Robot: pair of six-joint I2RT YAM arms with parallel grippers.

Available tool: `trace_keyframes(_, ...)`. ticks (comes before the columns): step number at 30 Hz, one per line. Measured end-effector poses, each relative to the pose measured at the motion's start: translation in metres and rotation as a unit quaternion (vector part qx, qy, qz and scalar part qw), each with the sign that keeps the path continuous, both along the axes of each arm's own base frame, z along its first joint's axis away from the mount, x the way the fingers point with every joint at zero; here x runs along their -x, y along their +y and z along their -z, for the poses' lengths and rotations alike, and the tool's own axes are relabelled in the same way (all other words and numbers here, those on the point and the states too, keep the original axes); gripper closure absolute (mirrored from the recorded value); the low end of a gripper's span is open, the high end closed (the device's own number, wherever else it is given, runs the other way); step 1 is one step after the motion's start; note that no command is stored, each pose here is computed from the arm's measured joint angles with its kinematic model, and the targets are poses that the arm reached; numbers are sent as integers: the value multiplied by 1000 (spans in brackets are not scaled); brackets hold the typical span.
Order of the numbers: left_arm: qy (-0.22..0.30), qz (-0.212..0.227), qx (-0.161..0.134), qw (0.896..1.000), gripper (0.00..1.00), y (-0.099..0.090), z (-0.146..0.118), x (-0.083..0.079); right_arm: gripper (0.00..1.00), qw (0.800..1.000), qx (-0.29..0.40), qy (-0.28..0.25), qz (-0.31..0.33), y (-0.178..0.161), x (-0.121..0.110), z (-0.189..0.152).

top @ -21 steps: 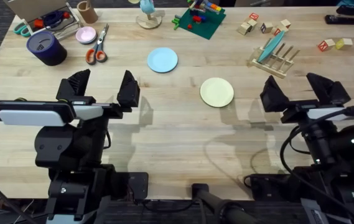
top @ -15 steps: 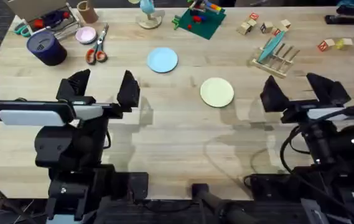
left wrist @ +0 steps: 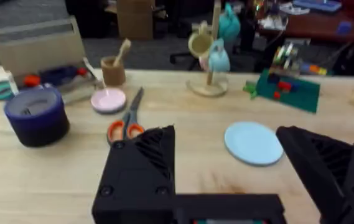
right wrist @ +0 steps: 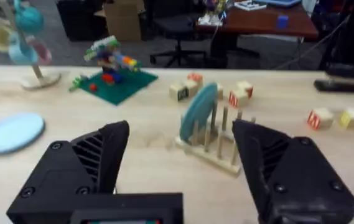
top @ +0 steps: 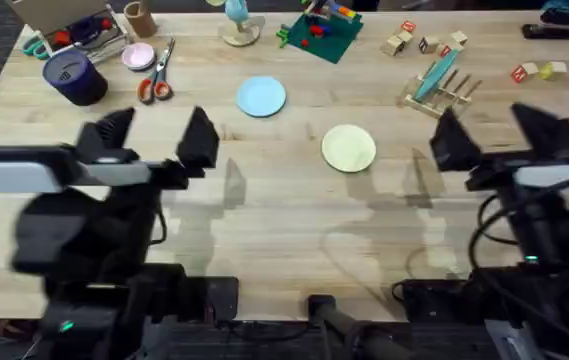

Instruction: Pick up the plates from the table one by one and place each into a slot on the dish rack.

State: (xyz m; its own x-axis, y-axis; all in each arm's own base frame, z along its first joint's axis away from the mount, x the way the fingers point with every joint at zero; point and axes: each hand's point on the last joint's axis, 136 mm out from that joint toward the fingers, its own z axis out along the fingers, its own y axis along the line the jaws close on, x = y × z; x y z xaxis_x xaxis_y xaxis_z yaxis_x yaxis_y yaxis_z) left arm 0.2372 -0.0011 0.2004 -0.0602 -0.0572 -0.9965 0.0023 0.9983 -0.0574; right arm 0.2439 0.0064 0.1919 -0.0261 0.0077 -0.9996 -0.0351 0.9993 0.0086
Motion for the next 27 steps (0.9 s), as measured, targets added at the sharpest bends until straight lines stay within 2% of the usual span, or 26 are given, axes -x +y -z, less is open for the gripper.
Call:
trace_keyframes(3,-7,-3,2,1000,8,1,-32,3,5,1000,0,-10,0,0,1,-34)
trace_keyframes(6,15,-5,3,1000,8,2,-53,3,5,1000,0,9,0,0,-3,-59)
trace_keyframes(9,73,-9,3,997,8,3,-60,-1,5,998,0,68,0,0,-12,-68)
trace_keyframes(12,142,-11,3,990,8,3,-59,-9,5,991,-1,135,0,0,-23,-73)
trace_keyframes(18,268,-13,1,963,8,4,-56,-30,6,968,-2,250,1,0,-45,-79)
trace_keyframes(27,417,5,8,909,8,-3,-29,-67,6,930,-2,367,1,0,-73,-64)
